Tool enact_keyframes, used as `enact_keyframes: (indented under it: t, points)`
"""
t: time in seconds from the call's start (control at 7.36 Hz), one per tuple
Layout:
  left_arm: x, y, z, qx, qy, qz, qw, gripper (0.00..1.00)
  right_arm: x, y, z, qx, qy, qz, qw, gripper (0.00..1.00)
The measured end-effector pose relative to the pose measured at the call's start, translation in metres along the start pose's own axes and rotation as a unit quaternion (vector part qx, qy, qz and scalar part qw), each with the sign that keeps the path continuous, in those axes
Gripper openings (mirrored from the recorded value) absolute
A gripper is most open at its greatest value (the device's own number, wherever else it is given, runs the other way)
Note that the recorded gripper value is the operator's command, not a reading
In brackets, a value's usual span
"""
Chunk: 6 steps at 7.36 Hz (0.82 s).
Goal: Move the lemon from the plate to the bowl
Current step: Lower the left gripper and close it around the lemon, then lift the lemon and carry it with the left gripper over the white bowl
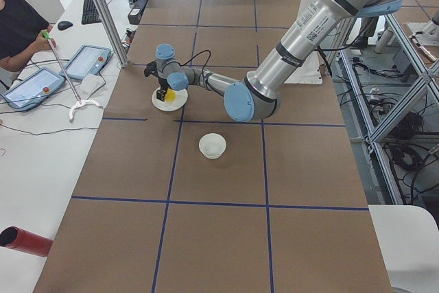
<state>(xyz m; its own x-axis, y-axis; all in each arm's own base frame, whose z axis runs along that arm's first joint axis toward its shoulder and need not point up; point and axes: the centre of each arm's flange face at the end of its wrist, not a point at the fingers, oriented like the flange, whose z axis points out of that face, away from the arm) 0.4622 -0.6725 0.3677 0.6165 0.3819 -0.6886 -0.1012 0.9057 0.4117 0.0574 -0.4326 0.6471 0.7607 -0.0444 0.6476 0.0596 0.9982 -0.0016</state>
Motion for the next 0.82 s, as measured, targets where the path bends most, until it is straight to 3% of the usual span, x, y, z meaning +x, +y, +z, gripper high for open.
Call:
enact_keyframes:
  t: [0.14, 0.41, 0.68, 0.82]
  points:
    - [0.003, 0.000, 0.001, -0.001, 0.001, -0.004, 1.0000, 0.02, 0.000, 0.000, 0.000, 0.000, 0.000, 0.000, 1.0000, 1.00]
    - [0.003, -0.003, -0.008, 0.002, 0.001, -0.020, 0.9998, 0.00, 0.000, 0.000, 0.000, 0.000, 0.000, 0.000, 1.0000, 1.00]
    - [-0.001, -0.011, -0.052, 0.011, -0.008, -0.037, 0.9992, 0.00, 0.000, 0.000, 0.000, 0.000, 0.000, 0.000, 1.0000, 1.00]
    - [-0.008, 0.008, -0.079, 0.008, -0.015, -0.045, 0.9988, 0.00, 0.000, 0.000, 0.000, 0.000, 0.000, 0.000, 1.0000, 1.00]
